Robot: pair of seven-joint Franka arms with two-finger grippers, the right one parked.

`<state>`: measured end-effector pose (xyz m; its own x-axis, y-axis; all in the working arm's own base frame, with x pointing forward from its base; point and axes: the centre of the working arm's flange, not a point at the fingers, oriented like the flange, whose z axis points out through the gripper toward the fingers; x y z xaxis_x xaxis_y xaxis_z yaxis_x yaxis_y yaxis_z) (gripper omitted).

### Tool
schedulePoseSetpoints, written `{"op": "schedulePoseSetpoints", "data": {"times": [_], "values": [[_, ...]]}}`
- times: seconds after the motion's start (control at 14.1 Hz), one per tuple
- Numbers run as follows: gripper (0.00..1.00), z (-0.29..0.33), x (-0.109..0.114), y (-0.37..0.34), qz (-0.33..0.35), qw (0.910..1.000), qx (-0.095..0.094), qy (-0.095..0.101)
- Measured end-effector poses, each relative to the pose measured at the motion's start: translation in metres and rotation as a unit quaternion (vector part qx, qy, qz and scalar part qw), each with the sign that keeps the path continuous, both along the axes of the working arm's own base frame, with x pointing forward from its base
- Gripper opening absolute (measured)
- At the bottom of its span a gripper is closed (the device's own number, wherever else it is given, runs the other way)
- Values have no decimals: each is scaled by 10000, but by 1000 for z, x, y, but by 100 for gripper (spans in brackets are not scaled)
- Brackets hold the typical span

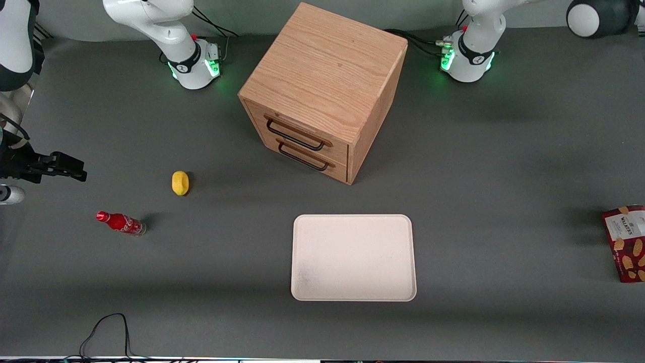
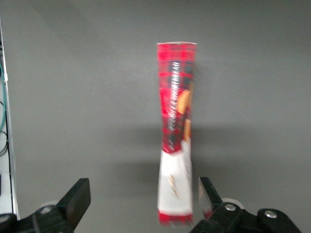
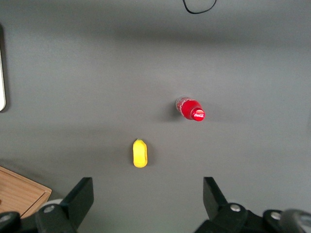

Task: Place red cookie box on tray
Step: 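Lower the open left gripper onto the red tartan shortbread box and grasp it, then lift the box with the left gripper and carry it over the white tray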

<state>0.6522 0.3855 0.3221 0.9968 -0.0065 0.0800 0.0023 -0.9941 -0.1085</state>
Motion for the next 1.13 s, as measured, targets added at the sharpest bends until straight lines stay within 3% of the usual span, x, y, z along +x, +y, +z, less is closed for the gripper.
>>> {"op": "schedulePoseSetpoints", "data": {"times": [0.14, 0.28, 0.57, 0.64, 1.13], "values": [[99, -35, 6, 2, -27, 10000, 15, -49], [98, -55, 10, -2, 9, 9999, -100, -79], [94, -61, 17, -13, 113, 9995, -243, -179], [89, -61, 18, -14, 116, 9995, -245, -186], [11, -68, 23, -23, 49, 9995, -226, -200]]}}
